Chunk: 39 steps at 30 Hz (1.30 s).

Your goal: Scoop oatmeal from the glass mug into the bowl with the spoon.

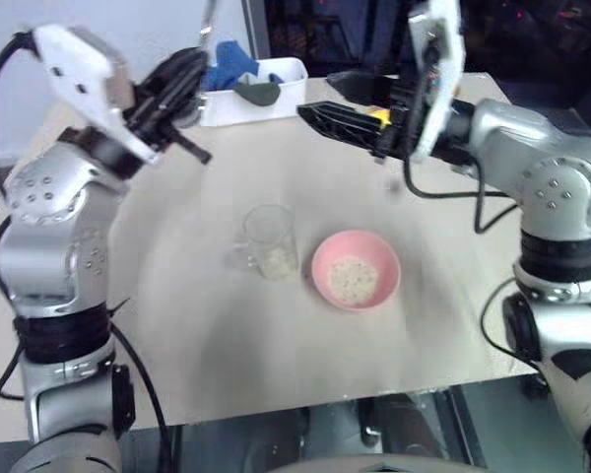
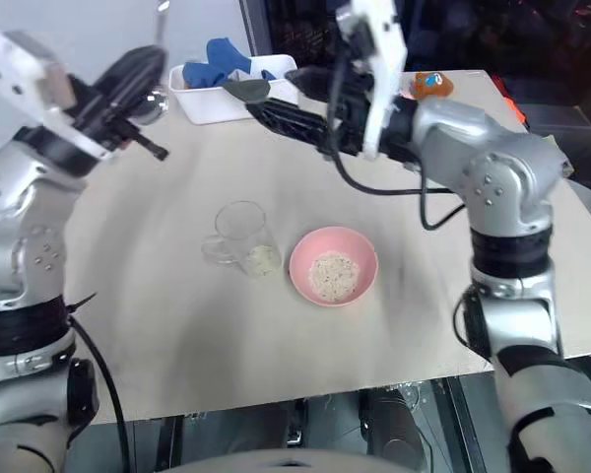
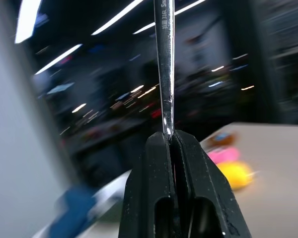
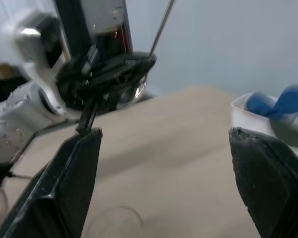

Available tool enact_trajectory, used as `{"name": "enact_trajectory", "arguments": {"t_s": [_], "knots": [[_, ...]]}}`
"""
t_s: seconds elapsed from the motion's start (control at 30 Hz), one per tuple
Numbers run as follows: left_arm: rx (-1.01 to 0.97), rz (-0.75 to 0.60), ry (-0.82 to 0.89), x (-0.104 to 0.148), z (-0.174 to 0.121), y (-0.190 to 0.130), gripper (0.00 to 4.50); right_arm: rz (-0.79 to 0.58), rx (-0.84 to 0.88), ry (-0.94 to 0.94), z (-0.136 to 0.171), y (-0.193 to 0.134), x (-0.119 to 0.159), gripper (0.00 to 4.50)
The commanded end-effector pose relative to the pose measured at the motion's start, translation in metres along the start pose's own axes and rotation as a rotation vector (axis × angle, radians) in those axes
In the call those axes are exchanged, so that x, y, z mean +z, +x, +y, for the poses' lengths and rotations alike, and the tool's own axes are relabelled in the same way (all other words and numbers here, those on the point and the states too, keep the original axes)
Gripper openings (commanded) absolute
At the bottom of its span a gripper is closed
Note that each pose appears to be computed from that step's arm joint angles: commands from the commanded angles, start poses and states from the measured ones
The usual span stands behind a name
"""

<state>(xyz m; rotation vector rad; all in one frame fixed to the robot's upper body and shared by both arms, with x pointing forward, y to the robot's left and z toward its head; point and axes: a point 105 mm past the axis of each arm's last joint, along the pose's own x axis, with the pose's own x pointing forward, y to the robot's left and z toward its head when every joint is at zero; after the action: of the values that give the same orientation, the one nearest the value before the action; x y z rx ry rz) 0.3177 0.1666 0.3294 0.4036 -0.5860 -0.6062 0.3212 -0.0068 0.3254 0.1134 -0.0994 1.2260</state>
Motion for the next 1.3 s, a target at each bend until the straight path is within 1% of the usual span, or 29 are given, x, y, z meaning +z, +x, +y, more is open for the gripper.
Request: {"name": "enact_trajectory", "arguments": {"t_s": [0.03, 0.13, 0.27, 0.47, 0.57, 0.6, 0.63, 0.67, 0.7, 0.73, 0.77, 0.8, 0.83, 0.93, 1.0, 1.07, 1.13, 1.17, 1.2, 1.23, 1.3], "knots": [[-0.083, -0.014, 0.060, -0.003, -0.011, 0.004, 0.02, -0.069, -0.006, 0.047, 0.000, 0.013, 0.023, 4.12], [-0.114, -0.003, 0.059, -0.010, -0.015, 0.002, 0.02, -0.097, -0.035, 0.079, -0.005, 0.020, 0.029, 4.12], [-0.124, 0.001, 0.071, -0.013, -0.016, -0.001, 0.02, -0.138, -0.034, 0.141, -0.006, 0.019, 0.037, 4.12], [-0.157, -0.001, 0.094, -0.014, -0.024, -0.003, 0.02, -0.152, -0.019, 0.203, -0.002, 0.020, 0.041, 4.12], [-0.166, -0.004, 0.100, -0.014, -0.027, -0.002, 0.00, -0.149, -0.018, 0.217, -0.002, 0.021, 0.041, 3.33], [-0.169, -0.007, 0.104, -0.013, -0.028, -0.002, 0.00, -0.144, -0.018, 0.220, -0.002, 0.021, 0.040, 2.98], [-0.173, -0.010, 0.107, -0.012, -0.028, -0.001, 0.00, -0.140, -0.018, 0.221, -0.002, 0.022, 0.040, 2.50], [-0.175, -0.012, 0.109, -0.012, -0.029, -0.001, 0.00, -0.138, -0.019, 0.222, -0.002, 0.022, 0.039, 2.29], [-0.185, -0.013, 0.117, -0.011, -0.031, -0.001, 0.00, -0.137, -0.019, 0.224, -0.002, 0.022, 0.039, 1.69], [-0.191, -0.013, 0.122, -0.011, -0.032, 0.000, 0.00, -0.136, -0.019, 0.226, -0.002, 0.022, 0.039, 1.32], [-0.197, -0.014, 0.125, -0.011, -0.033, 0.000, 0.00, -0.135, -0.021, 0.227, -0.003, 0.022, 0.039, 0.70], [-0.202, -0.015, 0.127, -0.010, -0.034, 0.000, 0.00, -0.135, -0.024, 0.228, -0.004, 0.022, 0.039, 0.30], [-0.206, -0.014, 0.130, -0.010, -0.034, 0.000, 0.00, -0.135, -0.026, 0.228, -0.004, 0.022, 0.039, 0.05], [-0.213, -0.012, 0.131, -0.011, -0.035, -0.001, 0.00, -0.135, -0.031, 0.230, -0.006, 0.022, 0.039, 0.05], [-0.241, -0.012, 0.076, -0.010, -0.037, -0.003, 0.00, -0.130, -0.035, 0.230, -0.007, 0.022, 0.039, 0.05], [-0.204, -0.016, 0.011, -0.007, -0.031, -0.003, 0.67, -0.127, -0.041, 0.233, -0.008, 0.021, 0.039, 0.00], [-0.135, -0.008, -0.058, -0.006, -0.022, -0.005, 1.23, -0.128, -0.058, 0.233, -0.011, 0.020, 0.040, 0.00], [-0.104, -0.002, -0.094, -0.005, -0.018, -0.008, 1.61, -0.130, -0.075, 0.235, -0.014, 0.018, 0.040, 0.00], [-0.078, 0.004, -0.122, -0.004, -0.015, -0.012, 2.09, -0.133, -0.091, 0.237, -0.017, 0.017, 0.041, 0.00], [-0.031, 0.012, -0.167, -0.003, -0.010, -0.019, 2.45, -0.138, -0.115, 0.242, -0.023, 0.014, 0.041, 0.00], [0.073, 0.040, -0.240, -0.003, -0.001, -0.037, 2.45, -0.147, -0.166, 0.257, -0.033, 0.007, 0.040, 0.00]]}}
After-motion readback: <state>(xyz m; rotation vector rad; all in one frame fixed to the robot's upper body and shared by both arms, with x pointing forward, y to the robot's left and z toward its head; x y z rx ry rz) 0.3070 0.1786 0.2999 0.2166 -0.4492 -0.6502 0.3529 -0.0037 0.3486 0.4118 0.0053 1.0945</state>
